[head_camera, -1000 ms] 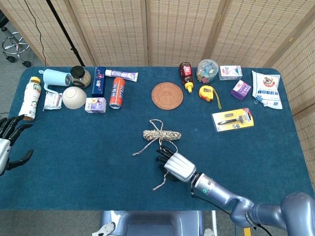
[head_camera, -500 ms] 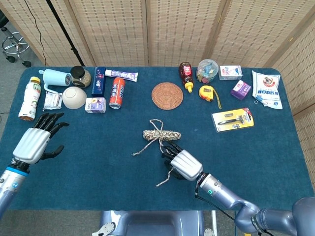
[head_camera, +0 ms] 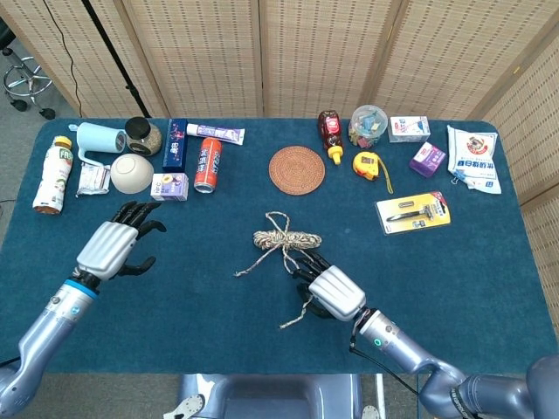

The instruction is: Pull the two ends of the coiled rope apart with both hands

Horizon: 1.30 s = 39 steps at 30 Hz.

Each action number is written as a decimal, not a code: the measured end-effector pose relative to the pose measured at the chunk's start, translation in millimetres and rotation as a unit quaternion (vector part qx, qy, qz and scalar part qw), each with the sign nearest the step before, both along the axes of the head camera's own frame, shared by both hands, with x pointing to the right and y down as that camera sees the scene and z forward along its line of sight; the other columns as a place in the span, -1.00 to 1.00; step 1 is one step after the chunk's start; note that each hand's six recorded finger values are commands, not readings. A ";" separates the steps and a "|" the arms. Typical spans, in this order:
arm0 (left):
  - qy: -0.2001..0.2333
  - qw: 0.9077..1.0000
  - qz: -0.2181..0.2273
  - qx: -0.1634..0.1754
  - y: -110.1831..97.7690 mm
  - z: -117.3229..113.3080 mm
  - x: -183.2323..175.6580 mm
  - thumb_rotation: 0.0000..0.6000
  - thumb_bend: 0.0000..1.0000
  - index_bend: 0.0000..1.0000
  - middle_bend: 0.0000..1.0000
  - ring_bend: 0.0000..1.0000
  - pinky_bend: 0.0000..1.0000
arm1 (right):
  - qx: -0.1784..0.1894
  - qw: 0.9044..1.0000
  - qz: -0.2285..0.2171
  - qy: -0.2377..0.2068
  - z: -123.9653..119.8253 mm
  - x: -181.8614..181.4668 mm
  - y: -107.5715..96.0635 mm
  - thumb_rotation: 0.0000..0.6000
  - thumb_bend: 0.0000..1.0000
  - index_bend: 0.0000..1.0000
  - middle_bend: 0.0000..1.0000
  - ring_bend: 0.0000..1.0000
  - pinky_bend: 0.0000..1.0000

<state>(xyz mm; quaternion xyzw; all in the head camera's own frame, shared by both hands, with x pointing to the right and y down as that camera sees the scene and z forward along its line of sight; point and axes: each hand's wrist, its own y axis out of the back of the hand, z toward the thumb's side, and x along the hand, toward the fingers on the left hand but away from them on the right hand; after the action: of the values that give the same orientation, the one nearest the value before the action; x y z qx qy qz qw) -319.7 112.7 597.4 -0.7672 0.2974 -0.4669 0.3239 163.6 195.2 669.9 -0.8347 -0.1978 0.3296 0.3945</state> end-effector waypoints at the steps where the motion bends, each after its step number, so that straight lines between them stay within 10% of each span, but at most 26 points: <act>1: 0.005 1.000 0.004 -0.001 -0.3 2.8 7.7 1.00 -0.41 -0.28 -0.84 -0.83 -1.00 | -0.001 1.000 0.002 0.001 0.5 1.1 0.1 1.00 -0.12 0.21 -0.41 -0.77 -1.00; 39: 0.028 0.996 0.063 -0.051 15.8 72.3 120.2 1.00 -0.41 -0.12 -0.80 -0.81 -1.00 | -0.005 0.999 0.031 0.019 8.5 19.8 -1.3 1.00 -0.12 0.22 -0.40 -0.76 -1.00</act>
<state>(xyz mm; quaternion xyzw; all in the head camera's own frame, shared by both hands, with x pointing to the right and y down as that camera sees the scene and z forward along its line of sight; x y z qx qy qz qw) -199.5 128.5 669.8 -0.8128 0.2335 -0.4383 0.3045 183.5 193.9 678.4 -0.8236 -0.2145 0.3588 0.3834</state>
